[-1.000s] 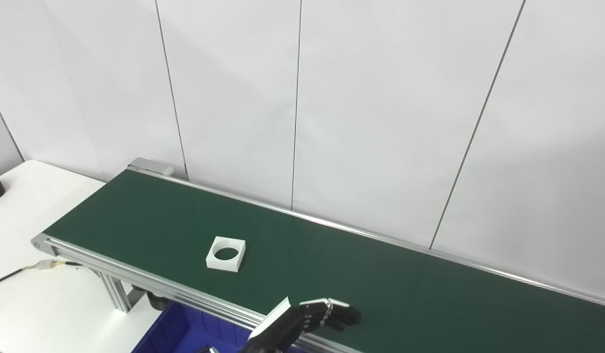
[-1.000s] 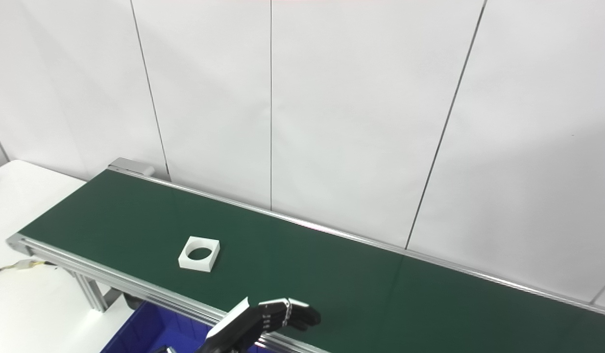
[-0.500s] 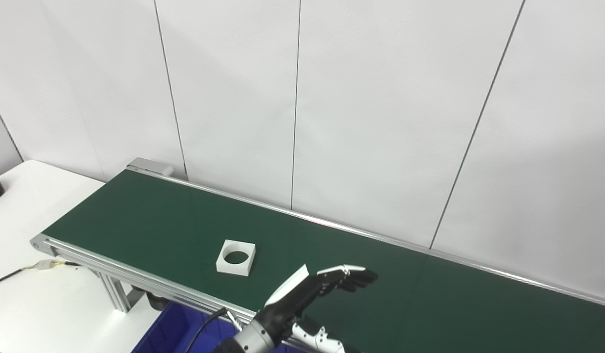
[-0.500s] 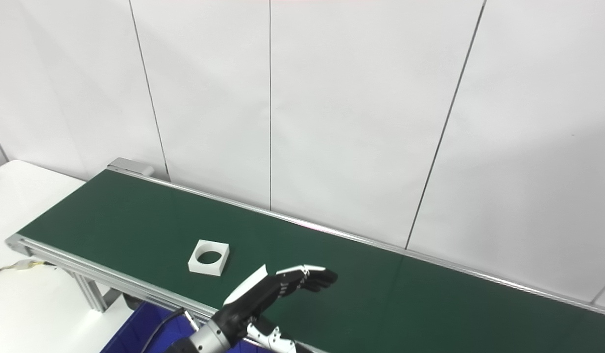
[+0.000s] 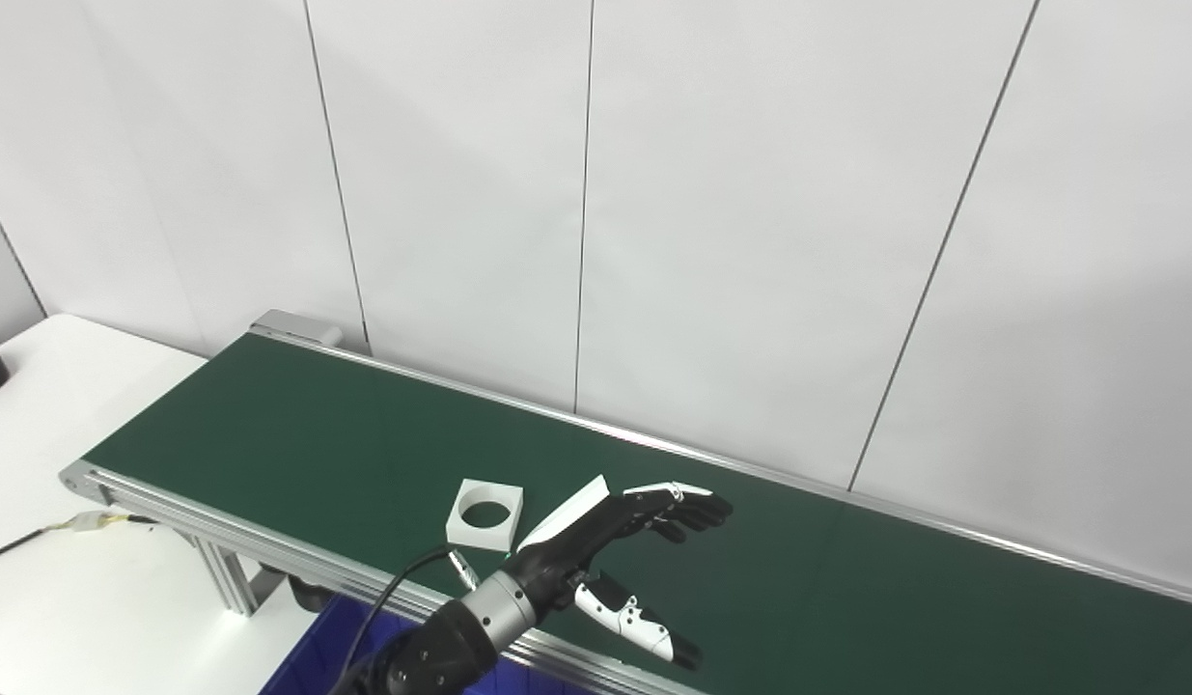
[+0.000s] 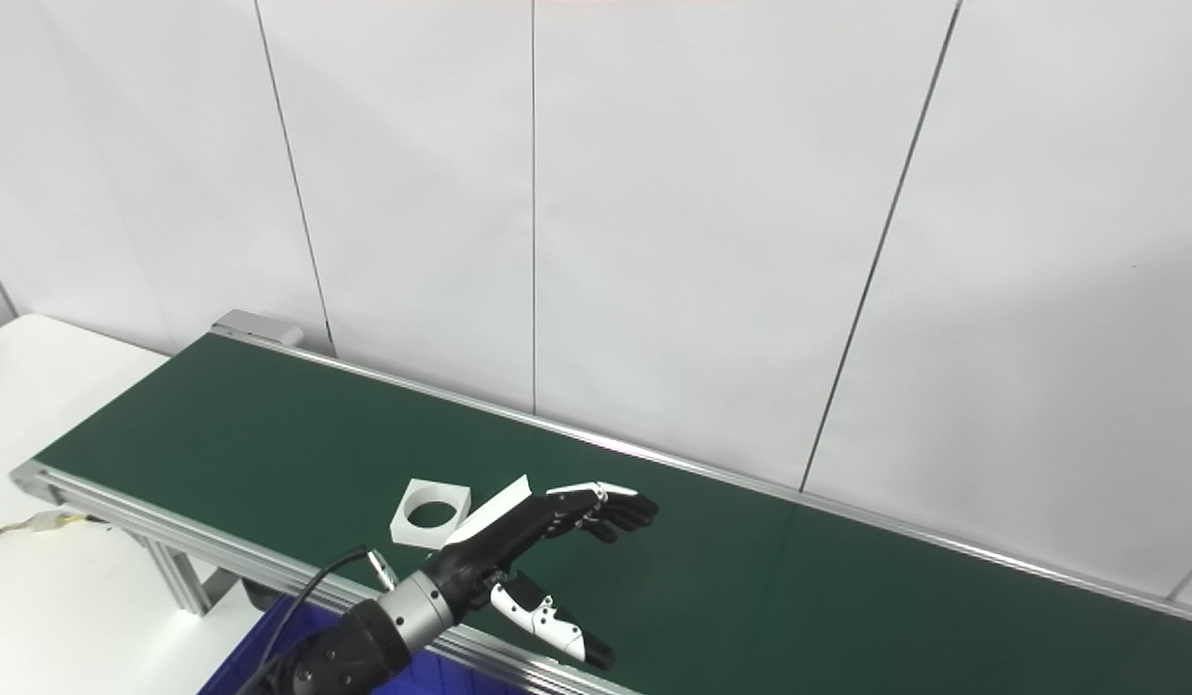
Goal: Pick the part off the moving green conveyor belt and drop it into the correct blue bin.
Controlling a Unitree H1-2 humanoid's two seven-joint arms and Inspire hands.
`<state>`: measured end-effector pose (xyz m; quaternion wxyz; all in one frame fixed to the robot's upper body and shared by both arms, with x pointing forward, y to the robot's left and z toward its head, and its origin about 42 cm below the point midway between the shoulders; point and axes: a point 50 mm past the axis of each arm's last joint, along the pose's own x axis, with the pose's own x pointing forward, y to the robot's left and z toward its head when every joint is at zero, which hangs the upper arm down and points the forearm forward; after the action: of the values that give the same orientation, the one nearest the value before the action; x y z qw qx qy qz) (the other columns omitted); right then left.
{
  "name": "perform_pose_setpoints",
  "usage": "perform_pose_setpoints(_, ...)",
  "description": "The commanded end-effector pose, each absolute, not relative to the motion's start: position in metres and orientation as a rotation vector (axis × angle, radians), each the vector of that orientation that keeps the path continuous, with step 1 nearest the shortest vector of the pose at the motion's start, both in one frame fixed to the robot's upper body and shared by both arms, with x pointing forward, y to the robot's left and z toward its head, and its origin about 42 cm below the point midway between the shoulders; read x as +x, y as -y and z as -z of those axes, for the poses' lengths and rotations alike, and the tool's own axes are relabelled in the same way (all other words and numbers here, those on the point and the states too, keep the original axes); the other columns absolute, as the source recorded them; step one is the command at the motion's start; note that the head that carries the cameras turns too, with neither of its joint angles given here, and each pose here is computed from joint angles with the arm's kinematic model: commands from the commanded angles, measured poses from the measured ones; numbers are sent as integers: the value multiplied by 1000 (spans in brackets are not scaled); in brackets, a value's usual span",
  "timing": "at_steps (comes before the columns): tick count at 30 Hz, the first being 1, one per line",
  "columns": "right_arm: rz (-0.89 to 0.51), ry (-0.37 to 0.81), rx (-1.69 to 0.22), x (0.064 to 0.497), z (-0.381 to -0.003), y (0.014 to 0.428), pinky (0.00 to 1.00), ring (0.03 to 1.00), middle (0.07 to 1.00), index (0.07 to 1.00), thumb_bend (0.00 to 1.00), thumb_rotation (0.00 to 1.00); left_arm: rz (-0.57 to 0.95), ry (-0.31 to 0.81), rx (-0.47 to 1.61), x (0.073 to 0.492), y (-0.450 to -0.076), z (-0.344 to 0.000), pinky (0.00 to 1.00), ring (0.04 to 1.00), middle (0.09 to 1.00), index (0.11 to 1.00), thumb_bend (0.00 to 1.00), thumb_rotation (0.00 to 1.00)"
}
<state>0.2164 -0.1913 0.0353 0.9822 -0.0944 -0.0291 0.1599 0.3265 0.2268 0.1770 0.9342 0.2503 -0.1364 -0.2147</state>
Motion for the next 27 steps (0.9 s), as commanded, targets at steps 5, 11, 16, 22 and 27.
perform_pose_setpoints(5,-316,124,-177,221,-47,187,798,835,838,893,509,307,466,286,663,349,-236,-208,847,886,849,803,971,196)
perform_pose_setpoints(11,-314,121,-181,221,-48,186,795,834,836,891,511,303,497,236,778,364,-243,-218,844,902,860,801,986,188)
perform_pose_setpoints(16,-314,129,-188,221,-47,185,781,827,833,888,533,352,518,205,866,376,-246,-221,820,905,868,809,998,175)
perform_pose_setpoints(22,-313,124,-181,221,-48,184,789,833,838,893,525,325,509,199,986,383,-245,-226,850,902,876,815,991,112)
perform_pose_setpoints(27,-312,123,-181,221,-47,182,786,832,837,893,531,333,499,188,1083,390,-248,-228,866,905,886,826,980,109)
